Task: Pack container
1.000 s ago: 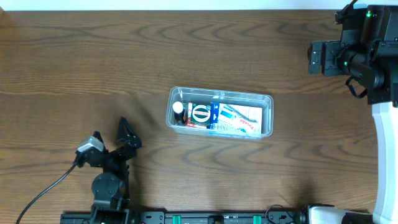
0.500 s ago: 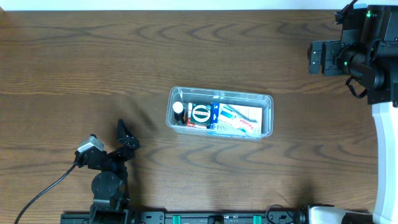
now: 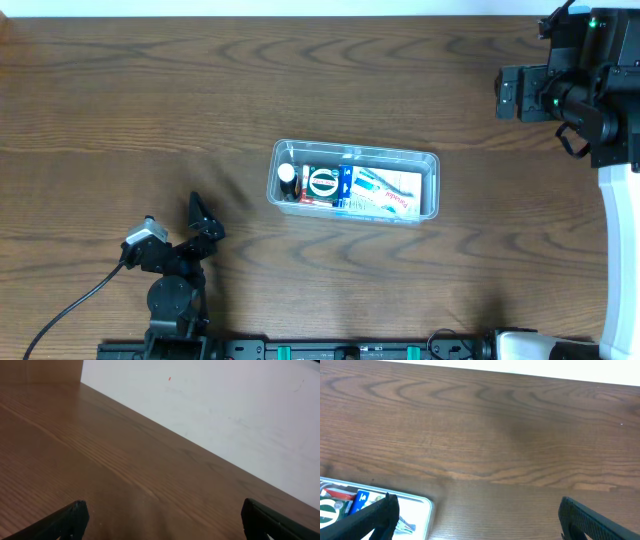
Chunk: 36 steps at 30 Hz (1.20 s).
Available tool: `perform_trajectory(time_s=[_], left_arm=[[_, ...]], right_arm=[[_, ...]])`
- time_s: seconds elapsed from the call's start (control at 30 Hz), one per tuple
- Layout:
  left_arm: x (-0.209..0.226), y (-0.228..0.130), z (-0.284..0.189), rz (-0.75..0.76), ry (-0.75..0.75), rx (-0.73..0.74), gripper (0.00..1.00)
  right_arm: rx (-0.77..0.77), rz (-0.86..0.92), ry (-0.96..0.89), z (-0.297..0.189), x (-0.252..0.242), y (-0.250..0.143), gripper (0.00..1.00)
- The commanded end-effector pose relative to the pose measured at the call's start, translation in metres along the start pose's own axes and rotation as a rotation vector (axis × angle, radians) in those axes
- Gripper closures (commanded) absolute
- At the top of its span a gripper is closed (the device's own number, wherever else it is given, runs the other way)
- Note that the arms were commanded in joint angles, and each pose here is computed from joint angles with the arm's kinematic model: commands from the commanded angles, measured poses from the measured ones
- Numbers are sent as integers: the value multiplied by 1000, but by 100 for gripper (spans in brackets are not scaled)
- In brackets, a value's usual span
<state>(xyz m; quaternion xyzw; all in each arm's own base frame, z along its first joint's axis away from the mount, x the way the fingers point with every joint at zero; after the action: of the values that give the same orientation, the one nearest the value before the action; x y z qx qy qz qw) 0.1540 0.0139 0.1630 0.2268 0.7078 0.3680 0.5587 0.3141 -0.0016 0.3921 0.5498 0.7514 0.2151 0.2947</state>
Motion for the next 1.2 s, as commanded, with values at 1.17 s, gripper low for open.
perform_trajectory(time_s=[1.17], left_arm=[[10, -8, 1, 39, 52, 16, 2]], right_arm=[[-597, -81, -25, -227, 43, -69, 1]])
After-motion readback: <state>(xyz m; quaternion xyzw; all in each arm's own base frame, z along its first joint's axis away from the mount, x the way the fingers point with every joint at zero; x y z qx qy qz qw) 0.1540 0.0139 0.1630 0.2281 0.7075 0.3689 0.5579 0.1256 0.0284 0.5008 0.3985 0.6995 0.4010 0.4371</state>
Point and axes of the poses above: each gripper's point midway between its finger pads, its own z axis out along the fingers, its own x axis along the line the jaws close on, y = z × x, the point moved 9 cm from there along -z, back along the fingers, and after that the axes turned 15 degrees about -z, right-handed, at the moved point
